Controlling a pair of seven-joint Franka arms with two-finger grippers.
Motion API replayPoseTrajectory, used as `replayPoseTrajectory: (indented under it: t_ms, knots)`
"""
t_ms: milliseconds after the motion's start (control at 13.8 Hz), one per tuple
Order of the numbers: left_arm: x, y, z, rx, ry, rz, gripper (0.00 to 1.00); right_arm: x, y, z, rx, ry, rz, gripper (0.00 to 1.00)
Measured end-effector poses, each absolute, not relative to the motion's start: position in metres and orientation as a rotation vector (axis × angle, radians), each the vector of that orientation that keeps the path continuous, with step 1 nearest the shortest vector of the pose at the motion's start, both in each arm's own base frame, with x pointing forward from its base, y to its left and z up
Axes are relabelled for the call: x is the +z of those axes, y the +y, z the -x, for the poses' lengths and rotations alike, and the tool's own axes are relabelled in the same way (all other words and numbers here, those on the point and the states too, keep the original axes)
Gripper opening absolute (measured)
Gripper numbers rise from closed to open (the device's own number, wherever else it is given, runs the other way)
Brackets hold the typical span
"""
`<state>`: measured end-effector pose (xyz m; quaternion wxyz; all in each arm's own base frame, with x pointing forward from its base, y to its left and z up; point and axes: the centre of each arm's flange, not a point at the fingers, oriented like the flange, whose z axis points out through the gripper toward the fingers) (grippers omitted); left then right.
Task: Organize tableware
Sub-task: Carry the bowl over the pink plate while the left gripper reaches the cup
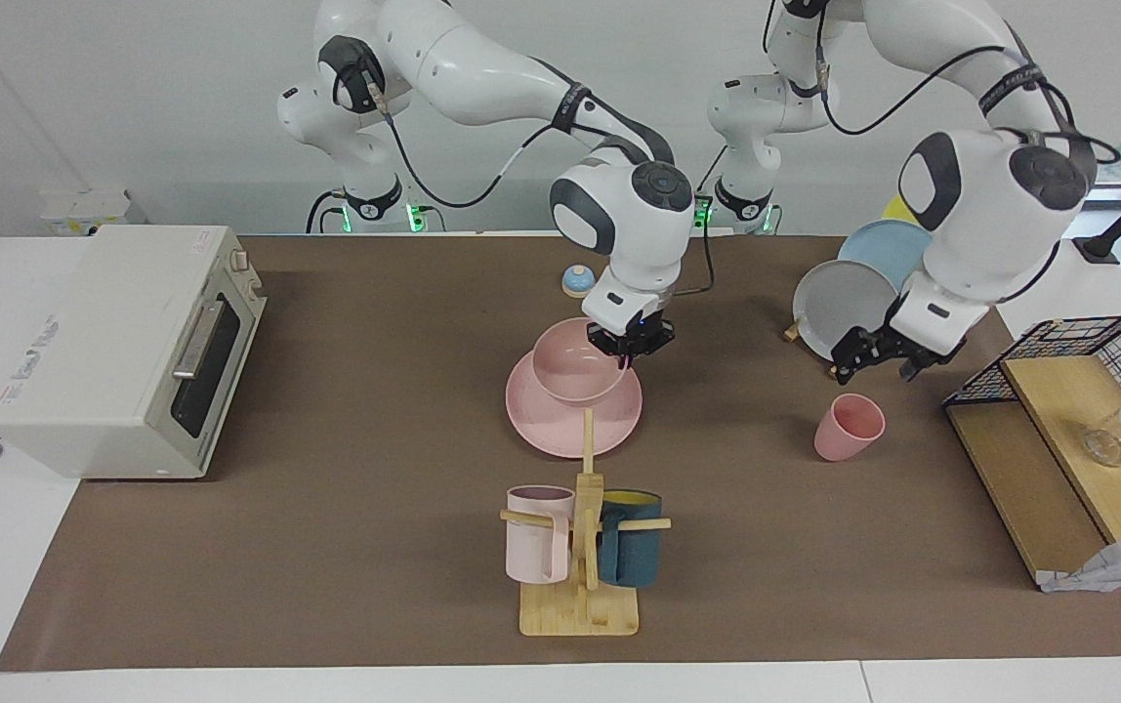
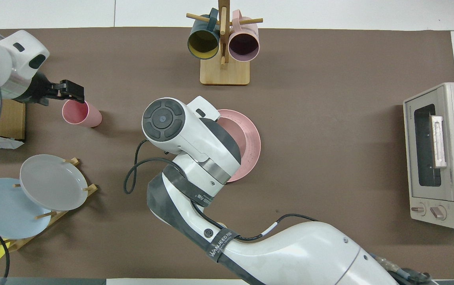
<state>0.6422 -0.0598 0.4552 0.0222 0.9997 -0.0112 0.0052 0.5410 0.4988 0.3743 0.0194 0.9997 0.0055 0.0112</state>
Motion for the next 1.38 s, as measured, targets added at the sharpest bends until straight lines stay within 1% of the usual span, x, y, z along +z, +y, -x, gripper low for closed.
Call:
replayPoseTrajectory:
  t_ms: [72,217,870,1014,1087,1159,1232,1304,1377]
  knots:
    - [0.435,-0.059,-0.651,0.006,-0.029,-3.093,1.00,0.361,0.506,-0.538,0.048,0.018,-3.083,0.05]
    - [0.414,-0.059,-0.659,-0.006,-0.018,-3.089,1.00,0.347,0.510,-0.536,0.064,0.028,-3.053,0.05]
    - [0.386,-0.068,-0.652,-0.081,0.026,-3.089,1.00,0.339,0.502,-0.538,0.050,0.024,-3.018,0.05]
    - [0.378,-0.070,-0.649,-0.089,0.026,-3.090,0.98,0.339,0.497,-0.543,0.049,0.010,-3.017,0.08]
    - [0.375,-0.070,-0.648,-0.095,0.026,-3.090,0.97,0.340,0.495,-0.544,0.045,0.004,-3.014,0.16]
    - [0.374,-0.070,-0.647,-0.100,0.027,-3.090,0.96,0.344,0.493,-0.545,0.048,-0.001,-3.014,0.28]
    - [0.373,-0.070,-0.647,-0.102,0.028,-3.090,0.88,0.357,0.489,-0.549,0.069,-0.019,-3.021,0.40]
    - [0.373,-0.070,-0.647,-0.102,0.027,-3.091,0.73,0.377,0.477,-0.558,0.093,-0.055,-3.028,0.50]
    - [0.372,-0.070,-0.646,-0.101,0.017,-3.103,0.59,0.405,0.453,-0.571,0.104,-0.083,-3.034,0.63]
